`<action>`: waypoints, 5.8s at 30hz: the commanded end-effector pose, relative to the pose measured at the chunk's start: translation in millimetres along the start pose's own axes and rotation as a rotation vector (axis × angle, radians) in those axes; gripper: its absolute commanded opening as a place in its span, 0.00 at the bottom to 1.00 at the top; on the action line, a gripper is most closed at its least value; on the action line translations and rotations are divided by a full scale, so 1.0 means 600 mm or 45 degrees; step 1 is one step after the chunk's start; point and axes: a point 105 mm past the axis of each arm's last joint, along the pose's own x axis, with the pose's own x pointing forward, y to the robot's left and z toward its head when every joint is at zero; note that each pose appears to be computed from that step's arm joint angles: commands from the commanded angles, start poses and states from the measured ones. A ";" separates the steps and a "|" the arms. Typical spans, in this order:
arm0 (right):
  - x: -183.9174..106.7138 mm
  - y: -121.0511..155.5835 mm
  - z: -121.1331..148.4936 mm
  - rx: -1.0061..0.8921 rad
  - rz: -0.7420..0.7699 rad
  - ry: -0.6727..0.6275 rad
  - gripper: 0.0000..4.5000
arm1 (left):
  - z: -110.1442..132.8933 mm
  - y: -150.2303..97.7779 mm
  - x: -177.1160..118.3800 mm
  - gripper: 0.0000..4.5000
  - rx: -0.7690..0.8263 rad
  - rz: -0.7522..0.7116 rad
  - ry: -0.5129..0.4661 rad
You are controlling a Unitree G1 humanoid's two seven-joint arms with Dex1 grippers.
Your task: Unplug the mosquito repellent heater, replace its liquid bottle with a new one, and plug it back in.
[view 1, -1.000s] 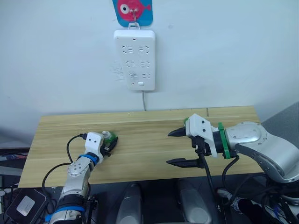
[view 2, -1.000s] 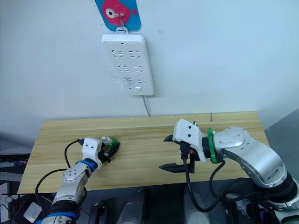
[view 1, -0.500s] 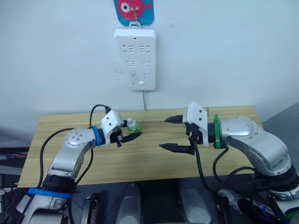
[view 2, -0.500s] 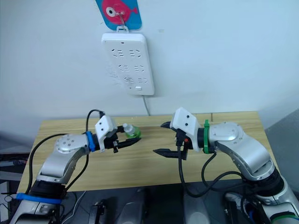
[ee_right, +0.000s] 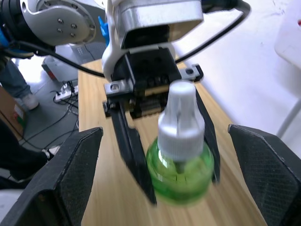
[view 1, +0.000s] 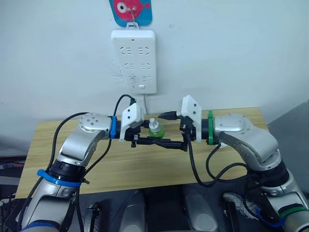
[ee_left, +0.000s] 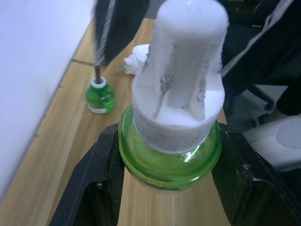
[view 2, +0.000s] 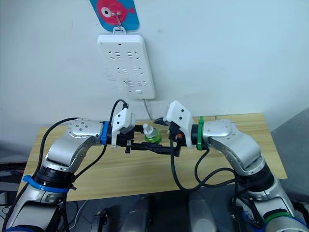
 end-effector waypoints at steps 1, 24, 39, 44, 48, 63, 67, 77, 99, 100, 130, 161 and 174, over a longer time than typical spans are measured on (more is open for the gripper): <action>0.007 -0.002 0.012 -0.062 -0.013 -0.026 0.96 | 0.013 0.000 -0.003 0.49 0.076 -0.013 -0.014; -0.005 -0.017 0.029 -0.093 -0.084 -0.126 0.24 | -0.002 0.019 -0.014 0.84 0.059 0.078 -0.071; -0.023 -0.011 0.029 -0.055 -0.089 -0.123 0.24 | 0.051 0.018 -0.006 0.98 -0.077 0.038 -0.287; -0.022 -0.010 0.030 -0.055 -0.084 -0.127 0.24 | 0.052 0.005 0.001 0.94 -0.102 -0.017 -0.298; -0.022 -0.009 0.031 -0.054 -0.077 -0.131 0.24 | 0.052 0.003 0.004 0.72 -0.124 -0.034 -0.303; -0.027 0.011 0.043 -0.187 0.457 -0.115 0.24 | 0.043 -0.014 -0.006 0.50 -0.045 -0.080 -0.244; -0.020 0.004 0.042 -0.343 0.637 -0.034 0.24 | 0.047 -0.024 -0.003 0.50 -0.012 -0.127 -0.231; -0.083 -0.057 0.047 -0.294 0.217 -0.037 0.77 | 0.042 -0.002 -0.004 0.50 -0.004 0.033 -0.246; -0.004 -0.009 0.028 -0.056 -0.418 -0.230 0.49 | 0.045 0.009 0.016 0.50 0.035 0.163 -0.292; -0.005 -0.007 0.026 -0.057 -0.405 -0.222 0.40 | 0.046 0.009 0.015 0.50 0.033 0.166 -0.295; -0.095 -0.003 0.037 -0.224 0.134 -0.083 1.00 | 0.042 -0.009 0.005 0.50 0.084 0.082 -0.276; -0.066 -0.010 0.036 -0.129 -0.106 -0.122 1.00 | 0.036 -0.013 0.013 0.50 0.051 0.065 -0.266; -0.028 -0.050 0.032 -0.143 -0.261 -0.161 1.00 | 0.035 -0.018 0.015 0.50 0.046 0.055 -0.274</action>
